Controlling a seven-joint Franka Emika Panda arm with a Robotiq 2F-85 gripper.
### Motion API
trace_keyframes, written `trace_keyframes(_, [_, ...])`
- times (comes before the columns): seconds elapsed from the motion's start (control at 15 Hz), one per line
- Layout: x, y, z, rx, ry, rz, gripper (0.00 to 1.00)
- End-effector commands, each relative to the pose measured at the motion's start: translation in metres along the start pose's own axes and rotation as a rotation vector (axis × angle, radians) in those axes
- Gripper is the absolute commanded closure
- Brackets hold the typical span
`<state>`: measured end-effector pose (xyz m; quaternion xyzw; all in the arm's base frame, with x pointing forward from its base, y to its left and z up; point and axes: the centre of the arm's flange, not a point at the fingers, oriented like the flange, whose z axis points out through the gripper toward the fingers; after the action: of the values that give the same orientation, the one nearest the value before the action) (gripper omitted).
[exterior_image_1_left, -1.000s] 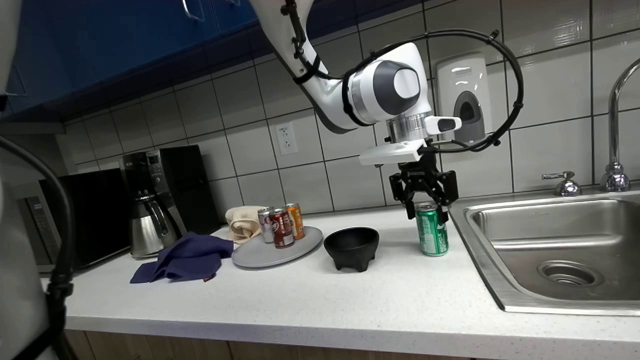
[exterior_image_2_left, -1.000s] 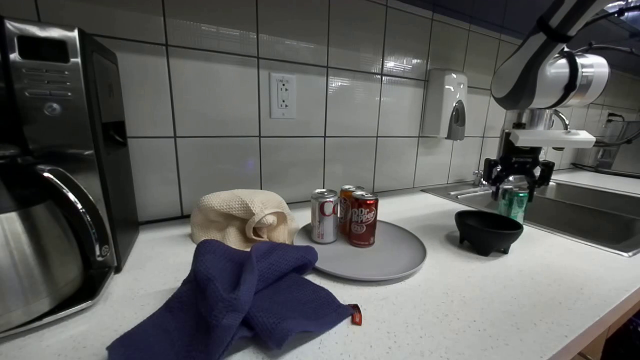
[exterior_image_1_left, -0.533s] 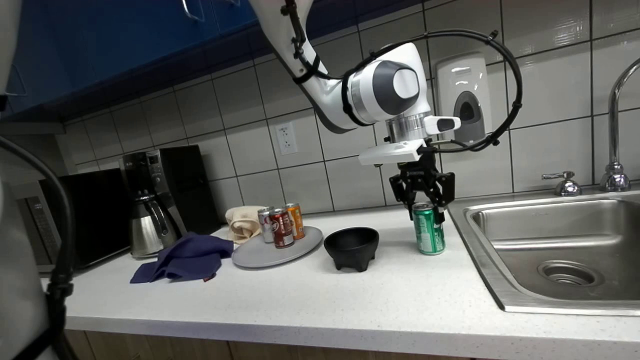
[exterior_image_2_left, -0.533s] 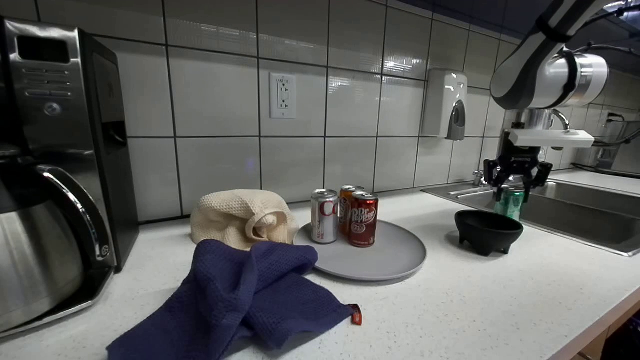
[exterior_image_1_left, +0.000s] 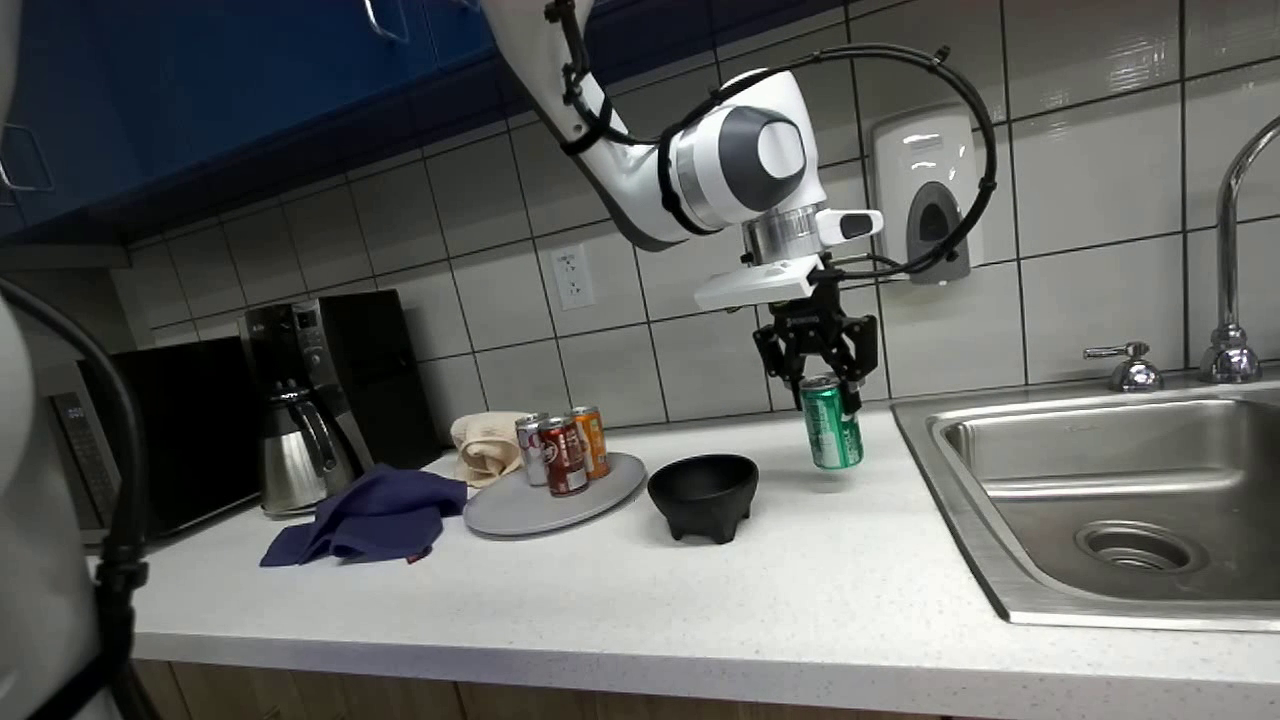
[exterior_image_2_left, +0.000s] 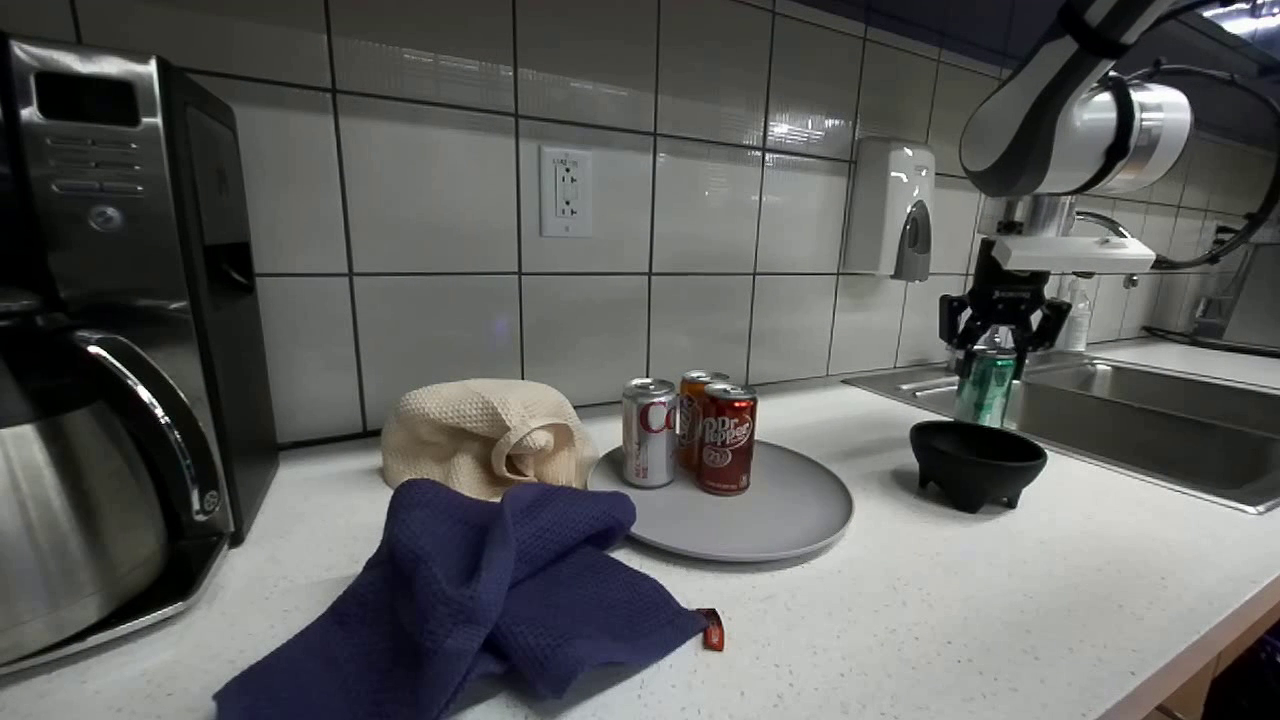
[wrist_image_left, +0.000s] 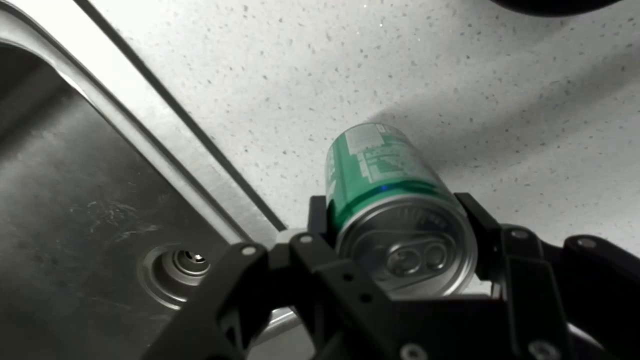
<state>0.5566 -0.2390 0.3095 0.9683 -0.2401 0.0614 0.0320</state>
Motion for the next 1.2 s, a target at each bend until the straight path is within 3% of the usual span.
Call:
trace_keyframes(0.0, [0.003, -0.021, -0.024, 0.004, 0.035, -0.067, 0.62])
trace_keyframes(1.13, [0.025, -0.158, -0.038, 0.059, 0.06, -0.244, 0.62])
